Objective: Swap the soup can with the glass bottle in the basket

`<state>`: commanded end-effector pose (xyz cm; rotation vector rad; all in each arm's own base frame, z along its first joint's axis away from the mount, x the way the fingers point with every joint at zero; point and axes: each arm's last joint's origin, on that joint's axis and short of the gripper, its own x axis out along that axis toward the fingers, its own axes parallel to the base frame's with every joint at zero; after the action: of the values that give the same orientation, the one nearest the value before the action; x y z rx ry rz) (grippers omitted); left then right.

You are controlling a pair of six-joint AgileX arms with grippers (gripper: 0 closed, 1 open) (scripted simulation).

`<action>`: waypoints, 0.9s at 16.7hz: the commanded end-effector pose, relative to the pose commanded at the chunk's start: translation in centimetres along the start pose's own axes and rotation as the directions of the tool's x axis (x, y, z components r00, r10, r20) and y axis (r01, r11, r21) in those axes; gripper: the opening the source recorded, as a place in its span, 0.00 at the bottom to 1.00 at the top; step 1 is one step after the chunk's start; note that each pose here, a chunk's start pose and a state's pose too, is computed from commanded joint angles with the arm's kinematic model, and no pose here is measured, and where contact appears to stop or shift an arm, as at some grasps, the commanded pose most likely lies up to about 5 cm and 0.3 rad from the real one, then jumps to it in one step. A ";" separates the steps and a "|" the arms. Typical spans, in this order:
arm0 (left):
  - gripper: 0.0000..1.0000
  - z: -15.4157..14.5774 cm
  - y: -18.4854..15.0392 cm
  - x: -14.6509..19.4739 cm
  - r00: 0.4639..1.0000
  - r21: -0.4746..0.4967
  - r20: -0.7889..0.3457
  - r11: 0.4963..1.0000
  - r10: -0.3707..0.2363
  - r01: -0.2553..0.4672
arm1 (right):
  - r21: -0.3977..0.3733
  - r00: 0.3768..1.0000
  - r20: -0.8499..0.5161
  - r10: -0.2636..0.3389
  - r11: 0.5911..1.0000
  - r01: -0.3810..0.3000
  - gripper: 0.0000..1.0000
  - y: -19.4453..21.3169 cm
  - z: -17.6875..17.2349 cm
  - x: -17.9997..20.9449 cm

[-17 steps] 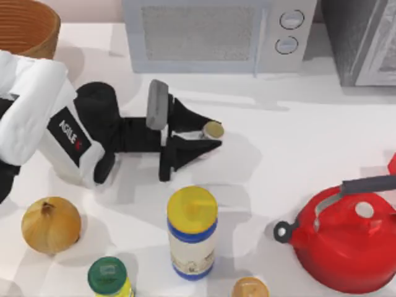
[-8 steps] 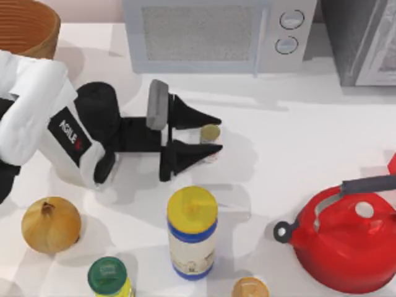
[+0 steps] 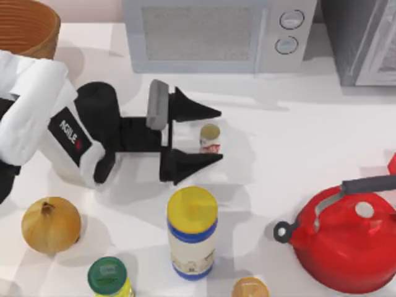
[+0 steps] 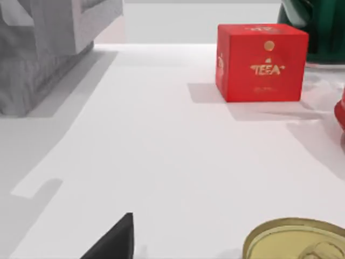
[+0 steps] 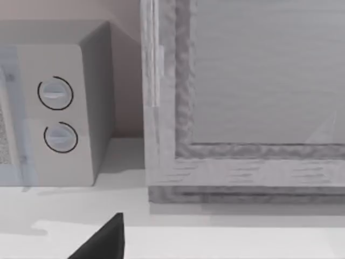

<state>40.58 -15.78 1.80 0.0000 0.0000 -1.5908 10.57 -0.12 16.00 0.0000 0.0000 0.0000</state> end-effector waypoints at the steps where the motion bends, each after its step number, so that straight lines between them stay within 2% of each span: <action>1: 1.00 0.0 0.0 0.0 1.000 0.000 0.000 1.000 0.000 0.000 | 0.000 1.000 0.000 0.000 1.000 0.000 1.00 0.0 0.0 0.0; 5: 1.00 0.3 0.1 -0.2 1.000 0.002 0.000 1.000 0.011 -0.011 | 0.000 1.000 0.000 0.000 1.000 0.000 1.00 0.0 0.0 0.0; 8: 1.00 3.0 0.2 -0.7 0.997 0.009 0.002 0.997 0.075 -0.075 | 0.000 1.000 0.000 0.000 1.000 0.000 1.00 0.0 0.0 0.0; 12: 1.00 10.1 -1.0 -2.5 0.971 0.017 0.007 0.970 0.241 -0.241 | 0.000 1.000 0.000 0.000 1.000 0.000 1.00 0.0 0.0 0.0; 15: 1.00 16.8 -4.3 -4.9 0.914 0.031 0.021 0.913 0.406 -0.406 | 0.000 1.000 0.000 0.000 1.000 0.000 1.00 0.0 0.0 0.0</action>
<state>36.36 -10.82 18.65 0.0153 -0.0365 -1.1727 10.57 -0.12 16.00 0.0000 0.0000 0.0000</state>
